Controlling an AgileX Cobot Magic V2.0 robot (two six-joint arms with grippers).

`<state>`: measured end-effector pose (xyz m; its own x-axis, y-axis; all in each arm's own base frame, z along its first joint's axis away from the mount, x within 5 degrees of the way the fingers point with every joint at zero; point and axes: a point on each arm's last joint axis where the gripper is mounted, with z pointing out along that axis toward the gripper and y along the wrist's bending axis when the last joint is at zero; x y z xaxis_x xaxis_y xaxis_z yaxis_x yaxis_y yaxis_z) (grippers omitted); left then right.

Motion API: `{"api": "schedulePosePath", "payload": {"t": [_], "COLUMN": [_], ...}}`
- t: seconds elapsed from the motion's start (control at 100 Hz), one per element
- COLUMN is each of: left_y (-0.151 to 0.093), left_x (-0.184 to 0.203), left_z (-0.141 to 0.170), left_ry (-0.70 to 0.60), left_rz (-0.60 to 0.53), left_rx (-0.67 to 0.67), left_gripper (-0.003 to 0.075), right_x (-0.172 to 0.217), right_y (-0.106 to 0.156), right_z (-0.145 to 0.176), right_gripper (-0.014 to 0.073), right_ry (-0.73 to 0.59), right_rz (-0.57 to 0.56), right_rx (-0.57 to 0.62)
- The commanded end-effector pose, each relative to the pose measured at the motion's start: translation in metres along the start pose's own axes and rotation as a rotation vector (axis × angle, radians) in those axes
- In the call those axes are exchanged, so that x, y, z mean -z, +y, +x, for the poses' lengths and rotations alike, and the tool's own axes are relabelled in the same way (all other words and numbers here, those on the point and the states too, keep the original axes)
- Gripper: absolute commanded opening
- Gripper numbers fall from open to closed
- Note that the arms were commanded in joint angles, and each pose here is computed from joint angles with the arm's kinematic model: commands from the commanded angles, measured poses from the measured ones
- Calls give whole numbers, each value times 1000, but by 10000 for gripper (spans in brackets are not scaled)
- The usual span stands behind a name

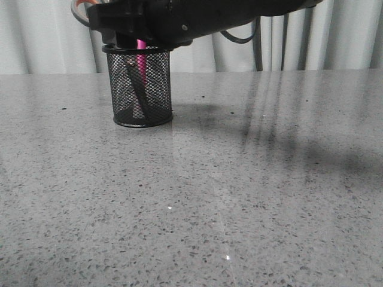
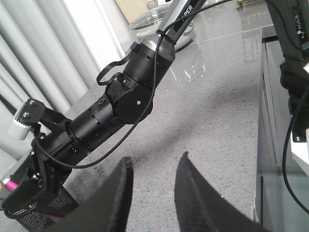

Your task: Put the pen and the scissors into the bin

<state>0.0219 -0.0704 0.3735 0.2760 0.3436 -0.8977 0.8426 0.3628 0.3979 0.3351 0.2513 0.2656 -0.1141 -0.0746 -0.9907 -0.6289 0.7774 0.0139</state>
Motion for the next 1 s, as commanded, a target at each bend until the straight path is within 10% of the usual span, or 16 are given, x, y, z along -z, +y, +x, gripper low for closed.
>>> {"api": "schedulePosePath", "payload": {"t": [0.0,0.21,0.37,0.62,0.99], "left_y": [6,16,16,5,2], "left_x": [2,7,13,27,18], "left_z": [-11,-9,9,42,67], "left_ry": [-67,-96,-153,-270,-253], "left_rz": [-43,-211,-373,-561,-579], "left_rx": [32,89,176,276,360], "left_gripper": [187,152,105,-20,-19], "right_x": [17,40,76,168,305], "right_y": [1,1,1,6,8], "right_z": [-48,-74,-101,-108,-19], "right_gripper": [420,353,-75,-69,-69], "right_ry": [-215,-211,-129,-125,-91], "right_rz": [-12,0,27,39,90], "right_rx": [16,20,26,161,298]}}
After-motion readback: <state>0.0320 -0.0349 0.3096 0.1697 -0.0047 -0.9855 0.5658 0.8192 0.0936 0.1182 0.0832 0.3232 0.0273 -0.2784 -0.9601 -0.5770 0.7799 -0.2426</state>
